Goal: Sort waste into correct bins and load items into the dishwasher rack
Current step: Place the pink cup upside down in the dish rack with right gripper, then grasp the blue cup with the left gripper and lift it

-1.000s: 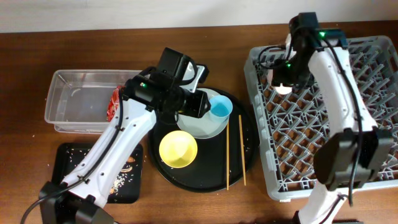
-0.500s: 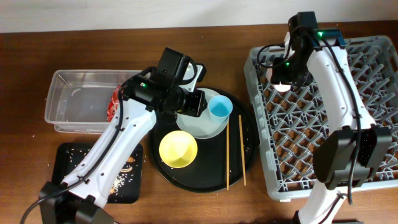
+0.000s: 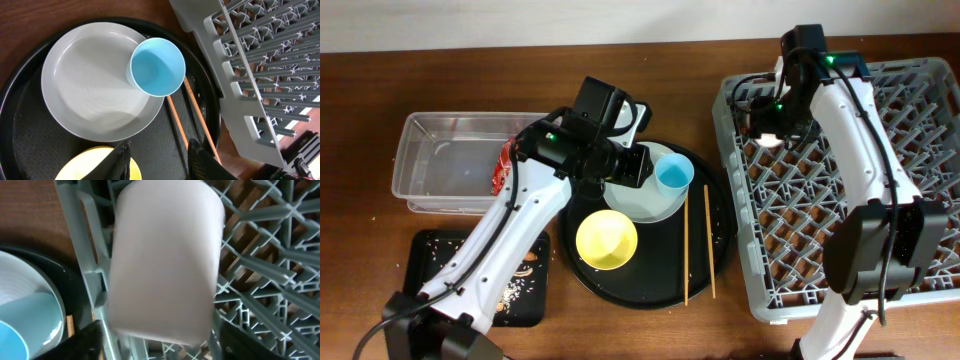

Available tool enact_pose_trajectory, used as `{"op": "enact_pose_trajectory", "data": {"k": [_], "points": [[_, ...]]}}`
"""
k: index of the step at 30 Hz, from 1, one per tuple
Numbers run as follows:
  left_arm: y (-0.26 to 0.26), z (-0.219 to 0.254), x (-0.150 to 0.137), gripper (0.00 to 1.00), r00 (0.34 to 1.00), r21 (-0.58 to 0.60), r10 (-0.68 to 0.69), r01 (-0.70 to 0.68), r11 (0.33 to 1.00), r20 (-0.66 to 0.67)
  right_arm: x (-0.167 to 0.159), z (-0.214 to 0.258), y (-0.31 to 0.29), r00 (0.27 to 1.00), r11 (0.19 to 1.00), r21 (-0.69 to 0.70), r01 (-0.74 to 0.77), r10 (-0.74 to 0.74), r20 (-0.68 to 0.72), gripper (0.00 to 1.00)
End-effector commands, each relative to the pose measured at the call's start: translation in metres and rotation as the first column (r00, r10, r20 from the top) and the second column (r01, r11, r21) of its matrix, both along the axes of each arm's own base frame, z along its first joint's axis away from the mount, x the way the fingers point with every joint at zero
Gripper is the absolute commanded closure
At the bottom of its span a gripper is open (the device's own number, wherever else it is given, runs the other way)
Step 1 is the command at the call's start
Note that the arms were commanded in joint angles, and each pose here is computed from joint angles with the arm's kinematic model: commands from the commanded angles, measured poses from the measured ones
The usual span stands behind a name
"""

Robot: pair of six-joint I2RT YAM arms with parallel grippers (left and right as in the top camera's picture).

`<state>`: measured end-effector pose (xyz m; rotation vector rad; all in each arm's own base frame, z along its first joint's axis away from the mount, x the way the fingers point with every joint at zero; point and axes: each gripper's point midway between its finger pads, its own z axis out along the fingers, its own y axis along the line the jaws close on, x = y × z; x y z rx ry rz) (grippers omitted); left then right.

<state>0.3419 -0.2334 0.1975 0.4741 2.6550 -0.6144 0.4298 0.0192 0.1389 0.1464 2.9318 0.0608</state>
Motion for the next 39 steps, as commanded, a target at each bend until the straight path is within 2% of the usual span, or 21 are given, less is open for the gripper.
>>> {"op": "enact_pose_trajectory", "data": {"k": [1,6,9,11,14,16,21,26,27,30,31,33,35,36,38,39], "points": [[0.0,0.006,0.002,0.63,1.0,0.002,-0.011,0.011,1.0,0.028,0.0,0.002,0.003,1.0,1.0,0.023,-0.004,0.004,-0.009,0.22],[0.0,0.006,0.002,0.63,1.0,0.002,-0.011,0.011,1.0,0.028,0.006,0.02,0.006,0.999,0.999,0.036,-0.034,0.033,0.027,0.22],[0.0,0.006,0.002,0.63,1.0,0.002,-0.011,0.011,1.0,0.028,-0.001,0.047,0.031,0.993,0.979,0.166,-0.12,0.115,0.04,0.23],[-0.001,0.007,0.003,0.63,1.0,-0.005,-0.003,0.003,1.0,0.03,-0.009,0.054,0.033,0.993,0.976,0.182,-0.119,0.118,0.02,0.17],[-0.009,0.008,0.013,0.61,0.998,-0.024,0.043,-0.042,0.999,0.049,-0.026,0.052,0.033,0.992,0.977,0.186,-0.105,0.117,-0.053,0.01],[-0.013,-0.005,0.022,0.57,0.992,0.007,0.12,-0.121,0.993,0.043,-0.034,0.05,0.032,0.99,0.978,0.186,-0.099,0.117,-0.085,0.02],[-0.041,-0.067,0.037,0.55,0.994,0.052,0.106,-0.104,0.993,-0.018,-0.035,0.05,0.032,0.989,0.978,0.186,-0.098,0.117,-0.089,0.02],[-0.039,-0.12,0.04,0.57,0.987,0.131,0.13,-0.117,0.984,-0.097,-0.036,0.05,0.032,0.989,0.978,0.187,-0.098,0.117,-0.093,0.02],[-0.039,-0.125,0.04,0.64,0.986,0.138,0.13,-0.115,0.984,-0.106,-0.036,0.05,0.032,0.989,0.978,0.187,-0.098,0.117,-0.094,0.02],[-0.037,-0.125,0.042,0.96,0.986,0.143,0.138,-0.123,0.982,-0.096,-0.038,0.05,0.032,0.988,0.978,0.188,-0.096,0.117,-0.103,0.02],[-0.034,-0.125,0.043,1.0,0.985,0.158,0.145,-0.13,0.979,-0.09,-0.039,0.05,0.032,0.988,0.978,0.188,-0.095,0.117,-0.105,0.02],[-0.028,-0.116,0.046,1.0,0.984,0.153,0.154,-0.14,0.978,-0.084,-0.038,0.055,0.03,0.988,0.976,0.187,-0.11,0.128,-0.089,0.02],[-0.012,-0.084,0.054,1.0,0.979,0.131,0.193,-0.183,0.974,-0.067,-0.041,0.073,0.026,0.989,0.972,0.204,-0.118,0.133,-0.058,0.02],[-0.001,-0.056,0.058,1.0,0.975,0.09,0.212,-0.206,0.974,-0.061,-0.045,0.088,0.032,0.984,0.951,0.262,-0.165,0.177,-0.023,0.02],[0.007,0.003,0.053,1.0,0.978,-0.097,0.187,-0.196,0.976,-0.089,-0.061,0.13,0.063,0.938,0.822,0.455,-0.343,0.322,0.125,0.02],[0.006,0.023,0.049,1.0,0.982,-0.187,0.157,-0.174,0.967,-0.102,-0.064,0.145,0.073,0.919,0.769,0.505,-0.392,0.343,0.192,0.02]]}}
